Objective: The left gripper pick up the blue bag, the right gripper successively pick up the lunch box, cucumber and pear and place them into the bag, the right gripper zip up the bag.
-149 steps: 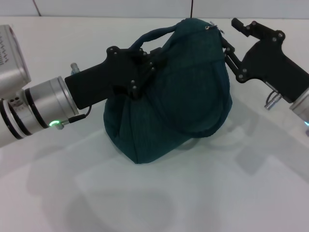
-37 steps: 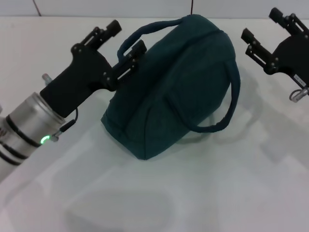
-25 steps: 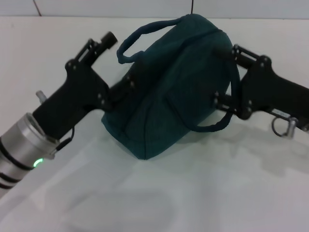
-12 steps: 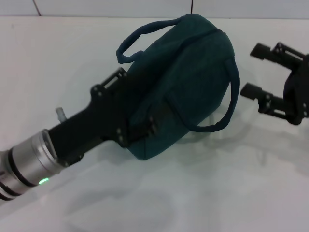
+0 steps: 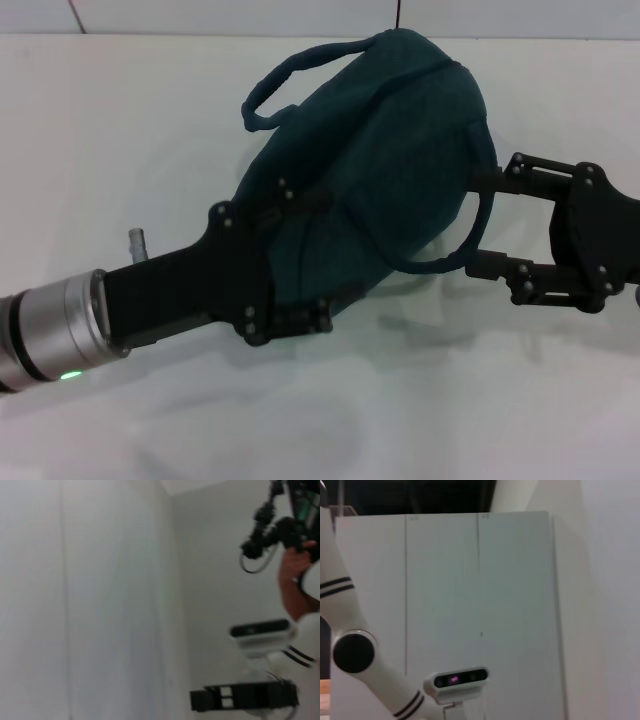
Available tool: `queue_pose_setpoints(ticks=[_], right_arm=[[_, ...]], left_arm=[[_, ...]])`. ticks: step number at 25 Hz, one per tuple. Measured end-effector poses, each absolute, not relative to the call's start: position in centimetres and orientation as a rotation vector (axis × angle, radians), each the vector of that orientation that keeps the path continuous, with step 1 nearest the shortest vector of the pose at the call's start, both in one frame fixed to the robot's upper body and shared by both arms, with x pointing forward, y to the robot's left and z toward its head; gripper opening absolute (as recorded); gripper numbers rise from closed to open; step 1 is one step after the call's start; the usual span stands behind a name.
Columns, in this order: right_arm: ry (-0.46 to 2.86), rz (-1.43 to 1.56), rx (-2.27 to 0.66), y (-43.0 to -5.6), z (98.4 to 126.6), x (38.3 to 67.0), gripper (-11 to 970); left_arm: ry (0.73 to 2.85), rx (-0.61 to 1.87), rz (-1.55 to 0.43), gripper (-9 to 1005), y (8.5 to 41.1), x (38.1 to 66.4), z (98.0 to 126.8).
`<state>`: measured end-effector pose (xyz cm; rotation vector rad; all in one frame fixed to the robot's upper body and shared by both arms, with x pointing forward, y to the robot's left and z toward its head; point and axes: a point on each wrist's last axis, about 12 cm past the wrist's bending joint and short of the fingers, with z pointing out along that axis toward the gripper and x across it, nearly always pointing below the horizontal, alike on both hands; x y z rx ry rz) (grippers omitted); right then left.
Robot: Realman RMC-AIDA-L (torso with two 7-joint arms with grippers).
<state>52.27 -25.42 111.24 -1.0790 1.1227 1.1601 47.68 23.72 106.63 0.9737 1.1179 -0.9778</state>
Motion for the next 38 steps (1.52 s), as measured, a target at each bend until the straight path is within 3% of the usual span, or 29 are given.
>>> queue_pose_setpoints(ticks=[16,38], right_arm=[[1.136,1.132,-1.069,-26.6,112.4,53.4,724],[1.132,1.108,-1.092,-26.4,112.4,53.7,724]], left_arm=[[1.116,0.985,-0.983,826,24.5,49.5,108.6],[1.15,0.924,-0.986,826,24.5,50.1,108.7]])
